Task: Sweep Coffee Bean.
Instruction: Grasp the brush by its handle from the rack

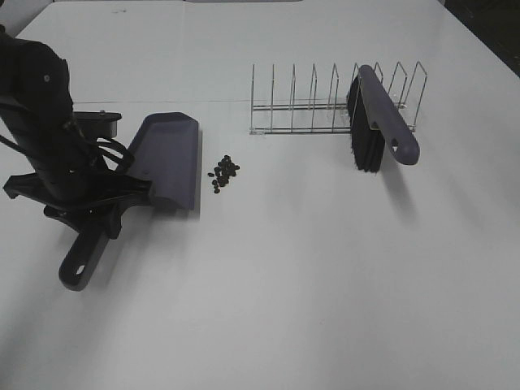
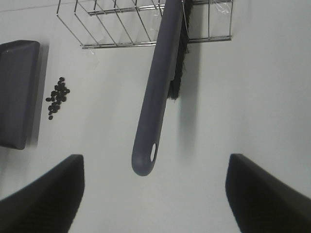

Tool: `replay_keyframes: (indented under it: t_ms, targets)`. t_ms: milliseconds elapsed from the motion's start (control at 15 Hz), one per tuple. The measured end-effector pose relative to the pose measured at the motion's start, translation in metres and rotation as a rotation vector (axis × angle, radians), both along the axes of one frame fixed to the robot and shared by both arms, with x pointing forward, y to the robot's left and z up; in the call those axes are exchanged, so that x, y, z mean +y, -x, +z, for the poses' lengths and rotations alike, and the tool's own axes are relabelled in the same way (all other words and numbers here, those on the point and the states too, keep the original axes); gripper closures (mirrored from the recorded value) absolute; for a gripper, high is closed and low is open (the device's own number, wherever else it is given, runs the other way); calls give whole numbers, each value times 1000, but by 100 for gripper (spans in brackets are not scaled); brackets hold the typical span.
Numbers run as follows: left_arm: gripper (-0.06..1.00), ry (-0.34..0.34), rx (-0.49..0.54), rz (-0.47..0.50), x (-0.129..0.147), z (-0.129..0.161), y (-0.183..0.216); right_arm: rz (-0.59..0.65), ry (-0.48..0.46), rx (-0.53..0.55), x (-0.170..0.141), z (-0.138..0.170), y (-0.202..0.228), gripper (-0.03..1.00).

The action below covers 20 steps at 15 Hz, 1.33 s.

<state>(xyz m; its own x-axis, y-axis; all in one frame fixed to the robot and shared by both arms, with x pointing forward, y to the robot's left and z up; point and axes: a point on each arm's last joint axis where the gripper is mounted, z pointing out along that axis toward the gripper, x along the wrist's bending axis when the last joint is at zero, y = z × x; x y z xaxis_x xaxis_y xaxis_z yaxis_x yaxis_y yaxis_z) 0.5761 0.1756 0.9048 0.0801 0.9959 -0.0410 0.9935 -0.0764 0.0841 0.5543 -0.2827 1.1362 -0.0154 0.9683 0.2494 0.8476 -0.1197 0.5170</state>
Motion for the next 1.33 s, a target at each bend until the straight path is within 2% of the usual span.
replay_keyframes:
  t_ms: [67, 400, 600, 733, 867, 1067, 1133, 1333]
  targets:
    - [60, 1, -2, 0, 0, 0, 0, -9, -15, 80, 0, -14, -34, 27]
    - [60, 2, -6, 0, 0, 0, -1, -5, 5, 148, -1, -36, -96, 28]
    - [60, 2, -7, 0, 0, 0, -1, 17, 135, 146, 20, -48, -131, 28]
    - [60, 2, -7, 0, 0, 0, -1, 42, 170, 123, 45, -57, -148, 29]
    - [60, 2, -7, 0, 0, 0, -1, 54, 168, 124, 62, -71, -161, 35]
    - [60, 2, -7, 0, 0, 0, -1, 41, 167, 146, 64, -92, -176, 39]
    - [60, 3, -8, 0, 0, 0, -1, 37, 189, 180, 64, -115, -184, 39]
    - [60, 9, -25, 0, -1, 0, -2, 38, 224, 235, 63, -146, -192, 40]
